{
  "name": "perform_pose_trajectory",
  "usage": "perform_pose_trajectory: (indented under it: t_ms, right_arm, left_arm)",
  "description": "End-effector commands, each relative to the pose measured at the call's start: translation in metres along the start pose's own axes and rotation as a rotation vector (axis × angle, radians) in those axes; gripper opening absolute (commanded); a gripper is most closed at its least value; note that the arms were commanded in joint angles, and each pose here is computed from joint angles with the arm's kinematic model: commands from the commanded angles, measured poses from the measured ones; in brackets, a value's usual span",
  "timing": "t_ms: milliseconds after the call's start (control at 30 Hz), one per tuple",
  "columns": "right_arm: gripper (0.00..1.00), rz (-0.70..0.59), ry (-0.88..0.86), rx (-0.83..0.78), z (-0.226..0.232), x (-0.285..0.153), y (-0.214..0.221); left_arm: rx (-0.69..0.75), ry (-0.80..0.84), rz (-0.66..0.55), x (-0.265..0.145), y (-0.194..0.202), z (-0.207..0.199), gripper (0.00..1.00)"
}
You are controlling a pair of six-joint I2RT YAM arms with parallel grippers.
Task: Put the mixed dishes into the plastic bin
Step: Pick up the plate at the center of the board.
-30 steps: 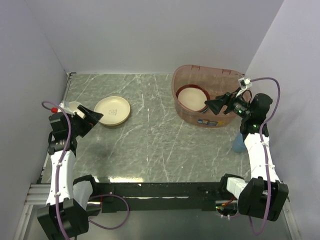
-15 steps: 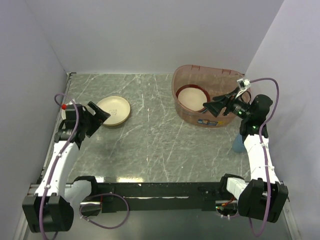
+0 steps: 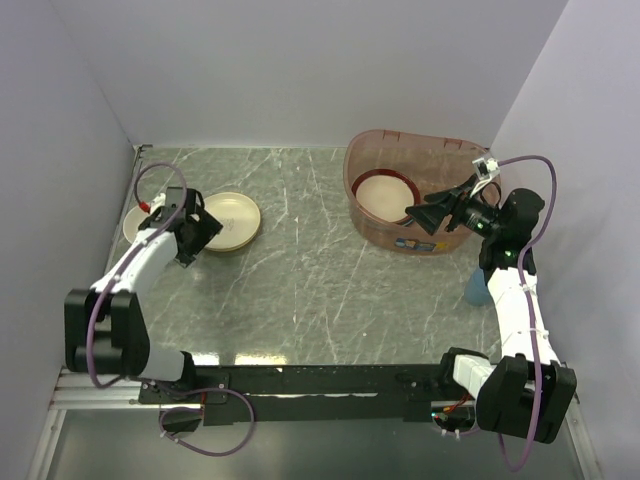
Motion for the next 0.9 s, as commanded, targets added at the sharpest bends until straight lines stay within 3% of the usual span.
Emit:
perform_pose_trajectory:
  t_ms: [0,200,267,300,433,867]
  right_arm:
    - [1.0,-0.018,-0.009,-0.062,0.0,-0.001,-0.008]
    - [1.0,-0.013,-0.019,-0.057,0.0,0.0,-0.008]
    - [1.0,-0.014,-0.019,-0.06,0.0,0.0,-0.009]
    - [1.0,-0.013,-0.02,-0.06,0.001,-0.001,-0.009]
    - [1.0,-0.015,-0.021,-0.064,0.002,-0.001,-0.01]
    - [1.0,-0.012,-0.022,-0.066,0.002,-0.001,-0.01]
  left_arm:
    - [-0.024,-0.041,-0.059,0.016,-0.01,-0.014,0.9]
    - [-0.023,-0.088,-0.052,0.035,-0.008,-0.015,0.77]
    - [-0.023,-0.104,-0.053,0.039,-0.009,-0.015,0.77]
    - [-0.021,-0.107,-0.05,0.041,-0.008,-0.015,0.69]
    - [-0.027,-0.106,-0.061,0.046,-0.009,-0.017,0.62]
    - [-0.041,-0.113,-0.086,0.053,-0.011,-0.02,0.53]
Point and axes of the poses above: each gripper's point midway between its finger pads, its own x axis out along the fingers, its own z axis along the line the jaws close on, y = z × x, the point moved 9 cm from there along -x, back along the fingers, and after that the axes turned 7 degrees about -x, right-handed, at the moved point
